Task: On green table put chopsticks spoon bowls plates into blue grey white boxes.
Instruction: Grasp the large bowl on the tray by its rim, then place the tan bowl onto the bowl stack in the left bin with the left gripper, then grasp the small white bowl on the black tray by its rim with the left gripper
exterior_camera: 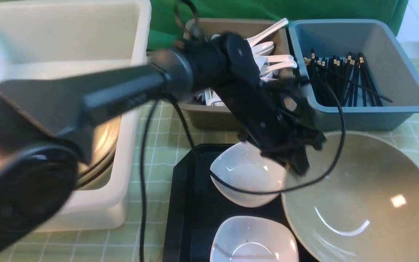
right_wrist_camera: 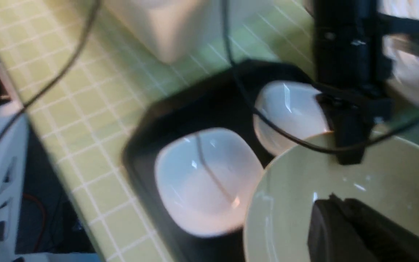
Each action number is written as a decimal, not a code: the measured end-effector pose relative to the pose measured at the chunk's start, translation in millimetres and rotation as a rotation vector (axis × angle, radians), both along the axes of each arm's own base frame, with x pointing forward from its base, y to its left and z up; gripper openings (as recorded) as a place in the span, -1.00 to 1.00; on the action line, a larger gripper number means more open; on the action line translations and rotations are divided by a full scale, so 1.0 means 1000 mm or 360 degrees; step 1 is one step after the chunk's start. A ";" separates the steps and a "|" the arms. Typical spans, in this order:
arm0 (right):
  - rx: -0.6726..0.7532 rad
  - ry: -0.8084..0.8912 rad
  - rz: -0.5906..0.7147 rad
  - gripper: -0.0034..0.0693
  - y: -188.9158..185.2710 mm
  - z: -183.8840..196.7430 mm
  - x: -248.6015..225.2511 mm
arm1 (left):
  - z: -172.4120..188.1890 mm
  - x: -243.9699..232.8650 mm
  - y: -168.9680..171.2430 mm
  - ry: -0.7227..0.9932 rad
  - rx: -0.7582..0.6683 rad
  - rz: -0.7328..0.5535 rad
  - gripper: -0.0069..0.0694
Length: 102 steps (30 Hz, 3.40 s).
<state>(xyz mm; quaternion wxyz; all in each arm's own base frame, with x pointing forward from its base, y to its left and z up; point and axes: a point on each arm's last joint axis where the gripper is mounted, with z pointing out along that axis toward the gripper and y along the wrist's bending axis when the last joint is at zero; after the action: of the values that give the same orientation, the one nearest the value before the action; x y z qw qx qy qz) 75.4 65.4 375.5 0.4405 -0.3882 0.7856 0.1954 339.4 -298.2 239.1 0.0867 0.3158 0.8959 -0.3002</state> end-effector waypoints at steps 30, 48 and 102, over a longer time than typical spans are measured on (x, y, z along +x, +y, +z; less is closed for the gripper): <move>0.0090 0.0223 0.0688 -0.72 0.152 0.021 0.130 | 0.092 -0.110 0.408 -0.0155 0.0046 0.2031 -0.78; 0.0059 0.0207 0.0691 -0.69 0.152 0.022 0.130 | 0.045 -0.085 0.428 0.0153 0.0087 0.2101 -0.78; -0.0167 0.0154 0.0240 -0.54 0.052 0.020 0.037 | 0.110 -0.124 0.168 -0.0274 0.0169 0.0710 0.63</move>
<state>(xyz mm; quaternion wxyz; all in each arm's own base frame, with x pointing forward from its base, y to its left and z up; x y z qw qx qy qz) 112.5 117.1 395.9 0.3650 -0.4588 0.7837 0.2050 215.5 -130.3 348.7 0.2101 0.1386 0.9473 -0.1981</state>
